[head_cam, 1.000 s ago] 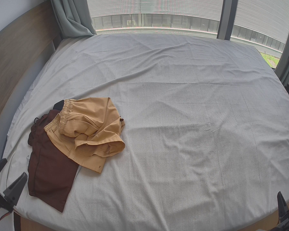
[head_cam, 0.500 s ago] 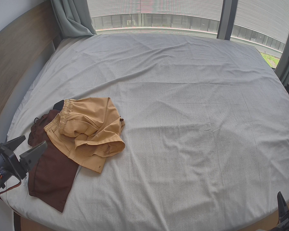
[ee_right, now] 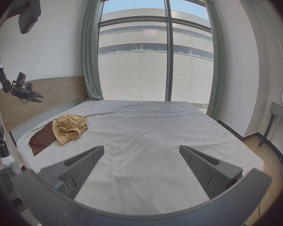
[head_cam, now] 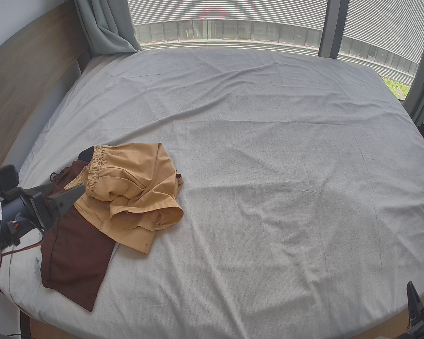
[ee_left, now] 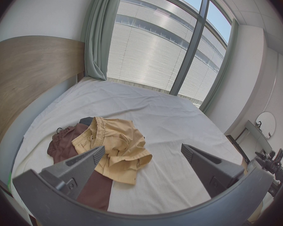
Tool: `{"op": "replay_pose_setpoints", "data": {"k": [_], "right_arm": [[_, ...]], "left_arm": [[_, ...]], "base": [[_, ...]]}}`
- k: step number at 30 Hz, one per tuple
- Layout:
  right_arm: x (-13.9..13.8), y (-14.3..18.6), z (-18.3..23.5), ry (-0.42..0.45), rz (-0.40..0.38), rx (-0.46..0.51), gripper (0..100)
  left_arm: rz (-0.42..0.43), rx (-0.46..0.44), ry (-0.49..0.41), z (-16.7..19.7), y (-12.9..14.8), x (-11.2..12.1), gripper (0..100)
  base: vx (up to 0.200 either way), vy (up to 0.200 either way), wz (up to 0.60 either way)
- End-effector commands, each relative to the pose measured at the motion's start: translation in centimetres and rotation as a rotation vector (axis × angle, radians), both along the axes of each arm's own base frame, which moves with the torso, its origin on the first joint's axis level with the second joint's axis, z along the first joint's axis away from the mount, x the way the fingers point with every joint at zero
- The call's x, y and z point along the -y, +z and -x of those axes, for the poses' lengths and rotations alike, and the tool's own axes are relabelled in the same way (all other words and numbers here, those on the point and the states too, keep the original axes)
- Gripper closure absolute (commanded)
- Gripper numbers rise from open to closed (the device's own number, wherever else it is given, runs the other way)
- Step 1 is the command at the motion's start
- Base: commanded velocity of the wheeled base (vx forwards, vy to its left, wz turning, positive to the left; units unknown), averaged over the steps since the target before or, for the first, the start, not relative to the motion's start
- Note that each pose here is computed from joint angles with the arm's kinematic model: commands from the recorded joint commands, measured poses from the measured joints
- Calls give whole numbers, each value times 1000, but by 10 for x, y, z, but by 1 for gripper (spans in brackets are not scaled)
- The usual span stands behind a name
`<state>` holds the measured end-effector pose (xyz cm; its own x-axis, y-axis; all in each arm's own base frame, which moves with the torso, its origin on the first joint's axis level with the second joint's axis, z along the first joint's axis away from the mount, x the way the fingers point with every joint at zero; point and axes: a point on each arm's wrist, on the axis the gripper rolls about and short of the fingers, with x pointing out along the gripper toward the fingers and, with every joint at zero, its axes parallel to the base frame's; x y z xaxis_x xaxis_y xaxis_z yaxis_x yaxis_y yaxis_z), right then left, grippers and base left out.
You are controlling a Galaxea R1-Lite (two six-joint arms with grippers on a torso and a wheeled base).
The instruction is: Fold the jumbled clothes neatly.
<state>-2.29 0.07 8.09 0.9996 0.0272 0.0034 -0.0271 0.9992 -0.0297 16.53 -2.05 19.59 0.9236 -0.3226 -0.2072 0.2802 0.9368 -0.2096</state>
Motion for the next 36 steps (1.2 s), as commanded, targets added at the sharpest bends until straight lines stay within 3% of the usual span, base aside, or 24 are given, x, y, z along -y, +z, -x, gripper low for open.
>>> {"op": "replay_pose_setpoints", "data": {"k": [1, 11, 20, 36], "right_arm": [[0, -5, -1, 0, 1, -16, 0], [0, -5, -1, 0, 0, -16, 0], [0, -5, -1, 0, -2, -16, 0], [0, -5, -1, 0, -2, -16, 0]], "left_arm": [[20, -34, 11, -30, -8, -7, 0], [42, -49, -65, -61, -20, -7, 0], [56, -75, -73, -79, -26, -15, 0], [81, -104, -38, -126, -62, -45, 0]], "base": [[0, 0, 0], [0, 0, 0], [0, 0, 0], [0, 0, 0]]}}
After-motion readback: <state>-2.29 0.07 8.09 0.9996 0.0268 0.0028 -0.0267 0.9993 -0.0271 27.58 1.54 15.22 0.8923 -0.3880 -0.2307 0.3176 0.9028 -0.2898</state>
